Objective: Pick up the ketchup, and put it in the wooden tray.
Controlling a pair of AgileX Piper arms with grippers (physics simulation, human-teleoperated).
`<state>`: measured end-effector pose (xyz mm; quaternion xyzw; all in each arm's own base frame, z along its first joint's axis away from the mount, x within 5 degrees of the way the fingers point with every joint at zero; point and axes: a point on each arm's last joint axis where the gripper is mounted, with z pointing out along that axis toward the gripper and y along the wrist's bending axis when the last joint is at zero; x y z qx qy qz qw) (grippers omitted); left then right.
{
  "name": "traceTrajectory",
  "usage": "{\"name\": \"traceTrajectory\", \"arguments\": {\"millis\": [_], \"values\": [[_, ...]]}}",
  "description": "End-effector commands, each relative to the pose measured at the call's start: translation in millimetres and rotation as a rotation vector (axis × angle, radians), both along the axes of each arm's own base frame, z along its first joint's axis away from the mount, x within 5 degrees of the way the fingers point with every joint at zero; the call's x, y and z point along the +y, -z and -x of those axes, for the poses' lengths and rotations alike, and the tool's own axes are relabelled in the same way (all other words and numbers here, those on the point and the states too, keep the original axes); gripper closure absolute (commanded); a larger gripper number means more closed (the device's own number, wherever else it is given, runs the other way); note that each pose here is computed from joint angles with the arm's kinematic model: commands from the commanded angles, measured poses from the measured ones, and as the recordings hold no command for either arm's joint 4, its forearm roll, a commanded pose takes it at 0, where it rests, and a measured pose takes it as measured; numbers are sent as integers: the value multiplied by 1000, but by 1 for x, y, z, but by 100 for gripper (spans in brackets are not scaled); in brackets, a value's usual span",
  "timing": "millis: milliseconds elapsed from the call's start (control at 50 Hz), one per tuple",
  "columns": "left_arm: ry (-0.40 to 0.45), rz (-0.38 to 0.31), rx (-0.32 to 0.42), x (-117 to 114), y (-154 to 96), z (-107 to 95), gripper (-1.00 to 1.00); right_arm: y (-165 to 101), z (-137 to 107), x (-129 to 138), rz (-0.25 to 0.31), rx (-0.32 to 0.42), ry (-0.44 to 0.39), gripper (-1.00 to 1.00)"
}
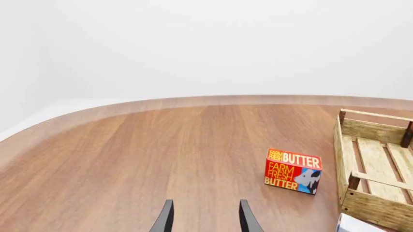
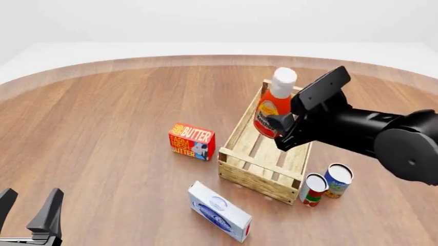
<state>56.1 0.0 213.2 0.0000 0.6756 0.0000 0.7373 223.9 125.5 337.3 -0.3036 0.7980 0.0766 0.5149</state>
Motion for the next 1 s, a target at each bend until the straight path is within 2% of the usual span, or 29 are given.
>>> {"name": "traceTrajectory", "arguments": {"millis": [20,200,480,940,1000], "values": [[0,0,0,0,0,0,-100,20,-15,-28,-30,17,141,100],[0,0,0,0,0,0,-100,33,-29,-42,-37,52,222,100],[0,0,0,0,0,0,-100,70,-55,-49,-4,94,265,100],[0,0,0,0,0,0,-100,83,-60,-45,46,124,236,100],[0,0,0,0,0,0,-100,103,-69,-41,50,121,229,100]]}}
